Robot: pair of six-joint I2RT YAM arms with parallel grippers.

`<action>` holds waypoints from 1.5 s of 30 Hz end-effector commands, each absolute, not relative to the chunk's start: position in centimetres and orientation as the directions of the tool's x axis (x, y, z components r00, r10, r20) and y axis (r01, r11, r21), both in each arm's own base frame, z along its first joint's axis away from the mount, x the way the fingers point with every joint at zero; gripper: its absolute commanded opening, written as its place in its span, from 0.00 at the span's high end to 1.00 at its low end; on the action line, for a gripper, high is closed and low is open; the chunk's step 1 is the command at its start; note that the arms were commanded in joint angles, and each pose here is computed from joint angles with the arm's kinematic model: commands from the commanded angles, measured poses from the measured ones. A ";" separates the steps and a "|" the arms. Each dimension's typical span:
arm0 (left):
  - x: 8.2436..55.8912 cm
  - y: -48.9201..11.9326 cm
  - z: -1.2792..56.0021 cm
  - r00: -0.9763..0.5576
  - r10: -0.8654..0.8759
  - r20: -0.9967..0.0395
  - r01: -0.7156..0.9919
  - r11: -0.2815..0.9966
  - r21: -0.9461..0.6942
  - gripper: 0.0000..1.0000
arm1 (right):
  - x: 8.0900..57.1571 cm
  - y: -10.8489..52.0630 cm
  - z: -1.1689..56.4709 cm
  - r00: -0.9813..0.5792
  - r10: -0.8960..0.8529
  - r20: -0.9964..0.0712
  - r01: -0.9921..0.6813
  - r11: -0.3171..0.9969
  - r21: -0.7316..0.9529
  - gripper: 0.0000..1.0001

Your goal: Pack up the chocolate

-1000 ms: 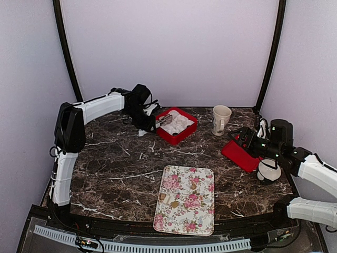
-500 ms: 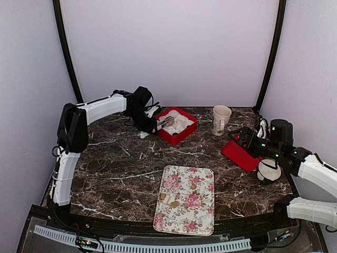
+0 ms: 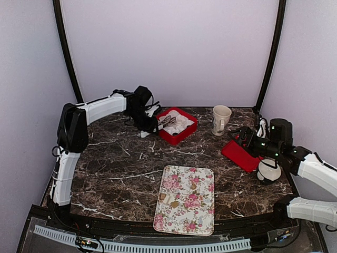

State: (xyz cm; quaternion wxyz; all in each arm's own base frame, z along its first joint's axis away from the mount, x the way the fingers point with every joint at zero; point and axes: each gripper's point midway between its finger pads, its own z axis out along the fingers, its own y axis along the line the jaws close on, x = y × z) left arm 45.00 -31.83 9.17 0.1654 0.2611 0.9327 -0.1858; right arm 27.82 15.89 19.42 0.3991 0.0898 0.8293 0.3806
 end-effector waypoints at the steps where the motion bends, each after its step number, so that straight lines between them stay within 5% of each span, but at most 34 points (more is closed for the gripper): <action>1: 45.3 -32.2 17.8 -0.741 0.373 -0.558 0.584 0.769 -0.261 0.66 | 28.7 16.1 22.0 -0.620 0.463 -0.633 -0.210 0.680 0.703 0.00; 11: 40.8 -29.3 26.0 -0.658 0.356 -0.663 0.624 0.751 -0.216 0.66 | 29.0 17.1 22.7 -0.629 0.427 -0.650 -0.263 0.670 0.694 0.00; 19: 34.3 -26.2 26.9 -0.652 0.371 -0.661 0.643 0.732 -0.224 0.66 | 28.7 17.5 23.0 -0.637 0.400 -0.659 -0.295 0.663 0.688 0.00; 35: 15.4 -25.5 21.8 -0.580 0.643 -0.500 0.800 0.565 -0.202 0.66 | 27.5 17.9 22.7 -0.654 0.379 -0.654 -0.326 0.639 0.697 0.00; 45: 8.8 -24.5 16.8 -0.560 0.765 -0.320 0.827 0.538 -0.161 0.66 | 26.9 17.5 23.0 -0.645 0.387 -0.659 -0.325 0.641 0.695 0.00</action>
